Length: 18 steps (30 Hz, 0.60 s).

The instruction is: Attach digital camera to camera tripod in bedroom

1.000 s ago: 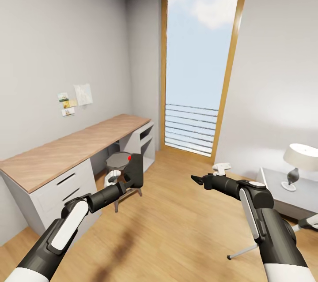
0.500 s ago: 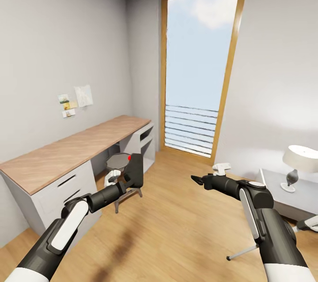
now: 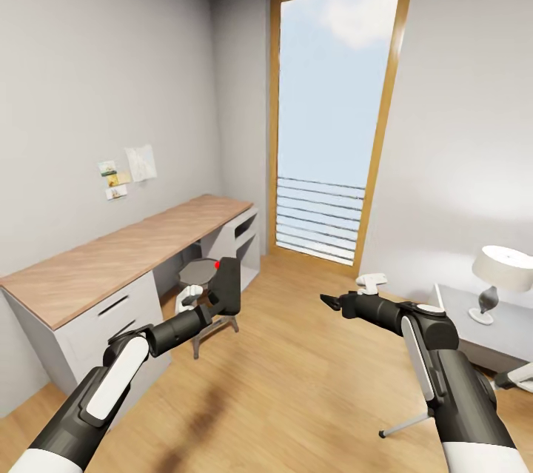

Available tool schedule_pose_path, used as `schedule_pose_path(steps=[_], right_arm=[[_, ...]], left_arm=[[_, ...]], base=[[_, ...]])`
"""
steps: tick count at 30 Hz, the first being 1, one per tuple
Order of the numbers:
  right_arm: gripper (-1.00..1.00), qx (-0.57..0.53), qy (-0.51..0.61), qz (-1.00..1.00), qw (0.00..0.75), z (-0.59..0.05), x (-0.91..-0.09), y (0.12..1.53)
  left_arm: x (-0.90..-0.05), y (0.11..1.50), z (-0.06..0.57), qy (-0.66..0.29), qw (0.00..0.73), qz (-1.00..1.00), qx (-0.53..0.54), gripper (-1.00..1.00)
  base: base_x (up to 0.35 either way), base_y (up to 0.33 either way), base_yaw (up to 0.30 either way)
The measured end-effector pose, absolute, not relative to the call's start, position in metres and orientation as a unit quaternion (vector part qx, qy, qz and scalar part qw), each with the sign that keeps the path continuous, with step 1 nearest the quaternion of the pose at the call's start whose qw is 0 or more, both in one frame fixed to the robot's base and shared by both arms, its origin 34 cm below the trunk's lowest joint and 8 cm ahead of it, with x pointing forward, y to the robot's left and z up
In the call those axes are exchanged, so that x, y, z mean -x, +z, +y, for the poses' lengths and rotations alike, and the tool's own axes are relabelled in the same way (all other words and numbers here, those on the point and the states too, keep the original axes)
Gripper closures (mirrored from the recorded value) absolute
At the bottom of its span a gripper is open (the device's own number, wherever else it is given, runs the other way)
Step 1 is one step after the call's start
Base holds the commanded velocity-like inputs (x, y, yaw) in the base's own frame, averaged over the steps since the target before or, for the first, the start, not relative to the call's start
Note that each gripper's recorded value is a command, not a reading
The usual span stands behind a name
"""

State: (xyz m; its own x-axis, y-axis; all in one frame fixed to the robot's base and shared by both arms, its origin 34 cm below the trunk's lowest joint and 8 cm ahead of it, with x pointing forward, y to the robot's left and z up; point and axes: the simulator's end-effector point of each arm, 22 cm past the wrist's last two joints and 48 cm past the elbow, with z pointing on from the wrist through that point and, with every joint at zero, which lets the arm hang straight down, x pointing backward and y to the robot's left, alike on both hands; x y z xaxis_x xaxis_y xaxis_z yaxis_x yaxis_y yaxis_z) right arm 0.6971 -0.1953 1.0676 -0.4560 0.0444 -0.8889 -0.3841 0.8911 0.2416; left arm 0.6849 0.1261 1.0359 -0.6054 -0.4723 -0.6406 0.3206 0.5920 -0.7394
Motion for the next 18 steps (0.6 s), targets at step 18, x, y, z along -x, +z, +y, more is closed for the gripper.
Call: schedule_pose_path(steps=[18], right_arm=[[-1.00,0.101,0.211,0.830,0.507,-0.195,-0.693,1.082]], left_arm=[[-0.680,1.054,0.120,-0.454,0.438,0.774,0.052,1.00]], base=[[0.000,0.000,0.000]])
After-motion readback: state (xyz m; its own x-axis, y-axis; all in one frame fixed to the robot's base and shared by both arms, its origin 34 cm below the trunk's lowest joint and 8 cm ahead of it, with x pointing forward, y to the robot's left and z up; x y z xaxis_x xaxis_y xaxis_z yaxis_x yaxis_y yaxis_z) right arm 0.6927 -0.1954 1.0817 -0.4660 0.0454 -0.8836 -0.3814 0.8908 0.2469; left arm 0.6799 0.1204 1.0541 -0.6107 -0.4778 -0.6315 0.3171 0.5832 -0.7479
